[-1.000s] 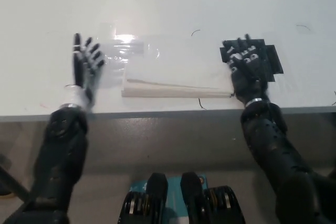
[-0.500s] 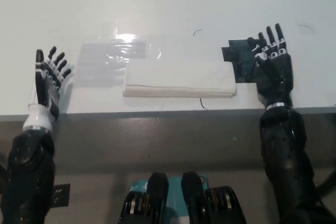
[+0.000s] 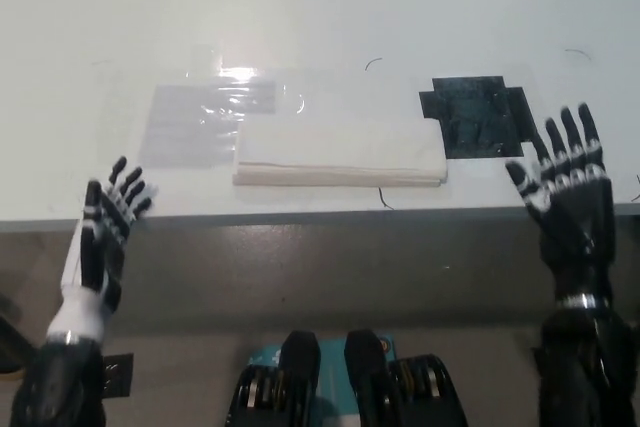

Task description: A stack of napkins is kept in the middle of the table close to the robot and the robot places both its hands sideways on the stack. Then it moves its hands away from each other while pressing down on the napkins to make them smooth

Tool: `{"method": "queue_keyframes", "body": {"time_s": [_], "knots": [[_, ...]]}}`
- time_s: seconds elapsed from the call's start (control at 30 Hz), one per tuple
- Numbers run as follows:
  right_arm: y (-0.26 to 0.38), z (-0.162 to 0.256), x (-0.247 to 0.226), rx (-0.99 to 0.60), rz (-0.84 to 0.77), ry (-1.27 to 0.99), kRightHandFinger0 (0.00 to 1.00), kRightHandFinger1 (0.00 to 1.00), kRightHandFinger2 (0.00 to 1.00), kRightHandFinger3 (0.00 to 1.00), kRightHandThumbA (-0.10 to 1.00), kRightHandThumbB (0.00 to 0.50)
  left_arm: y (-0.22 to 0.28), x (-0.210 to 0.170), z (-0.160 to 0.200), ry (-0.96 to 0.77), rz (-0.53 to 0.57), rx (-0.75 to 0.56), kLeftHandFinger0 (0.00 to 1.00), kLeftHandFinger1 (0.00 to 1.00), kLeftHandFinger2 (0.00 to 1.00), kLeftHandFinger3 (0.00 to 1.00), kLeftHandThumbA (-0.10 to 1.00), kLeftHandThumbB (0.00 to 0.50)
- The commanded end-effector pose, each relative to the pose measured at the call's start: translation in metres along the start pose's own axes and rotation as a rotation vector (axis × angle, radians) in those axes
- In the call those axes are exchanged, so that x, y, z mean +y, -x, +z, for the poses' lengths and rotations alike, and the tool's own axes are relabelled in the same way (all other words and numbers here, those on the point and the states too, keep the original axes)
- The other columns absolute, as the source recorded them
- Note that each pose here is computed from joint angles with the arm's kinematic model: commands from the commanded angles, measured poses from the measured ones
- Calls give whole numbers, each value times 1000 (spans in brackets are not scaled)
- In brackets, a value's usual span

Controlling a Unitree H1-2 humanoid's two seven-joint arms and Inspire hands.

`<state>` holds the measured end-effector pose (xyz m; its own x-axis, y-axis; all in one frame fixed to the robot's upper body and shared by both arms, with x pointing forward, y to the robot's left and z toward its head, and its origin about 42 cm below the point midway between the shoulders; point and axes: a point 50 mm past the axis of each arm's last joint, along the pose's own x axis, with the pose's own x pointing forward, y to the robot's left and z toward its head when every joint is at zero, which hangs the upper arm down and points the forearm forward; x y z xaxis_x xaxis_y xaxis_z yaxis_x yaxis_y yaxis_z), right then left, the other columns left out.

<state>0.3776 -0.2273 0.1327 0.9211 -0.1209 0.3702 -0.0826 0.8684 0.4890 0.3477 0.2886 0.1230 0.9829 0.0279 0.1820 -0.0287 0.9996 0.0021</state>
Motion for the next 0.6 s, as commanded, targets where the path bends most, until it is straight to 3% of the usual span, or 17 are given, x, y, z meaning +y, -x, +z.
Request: {"method": "queue_keyframes", "body": {"time_s": [0.0, 0.1, 0.2, 0.27, 0.37, 0.5, 0.57], "knots": [[60, 96, 90, -330, 399, 411, 1000, 1000, 1000, 1000, 1000, 210, 93, -44, 108, -132, -307, -443, 1000, 1000, 1000, 1000, 1000, 328], [71, 91, 82, -296, 404, 416, 1000, 1000, 1000, 1000, 1000, 198, 112, -41, 105, -151, -291, -413, 1000, 1000, 1000, 1000, 1000, 374], [77, 86, 74, -265, 396, 468, 1000, 1000, 1000, 1000, 1000, 212, 119, -39, 98, -148, -284, -393, 1000, 1000, 1000, 1000, 1000, 337], [81, 74, 65, -236, 399, 467, 1000, 1000, 1000, 1000, 1000, 201, 121, -36, 81, -133, -282, -338, 1000, 1000, 1000, 1000, 1000, 279], [84, 60, 60, -177, 394, 432, 1000, 1000, 1000, 1000, 1000, 217, 122, -33, 66, -126, -282, -280, 1000, 1000, 1000, 1000, 1000, 265], [88, 46, 54, -122, 379, 436, 1000, 1000, 1000, 1000, 1000, 198, 117, -29, 46, -100, -267, -201, 1000, 1000, 1000, 1000, 1000, 247], [91, 35, 50, -90, 361, 424, 1000, 1000, 1000, 1000, 1000, 161, 114, -25, 33, -100, -250, -145, 1000, 1000, 1000, 1000, 1000, 265]]}}
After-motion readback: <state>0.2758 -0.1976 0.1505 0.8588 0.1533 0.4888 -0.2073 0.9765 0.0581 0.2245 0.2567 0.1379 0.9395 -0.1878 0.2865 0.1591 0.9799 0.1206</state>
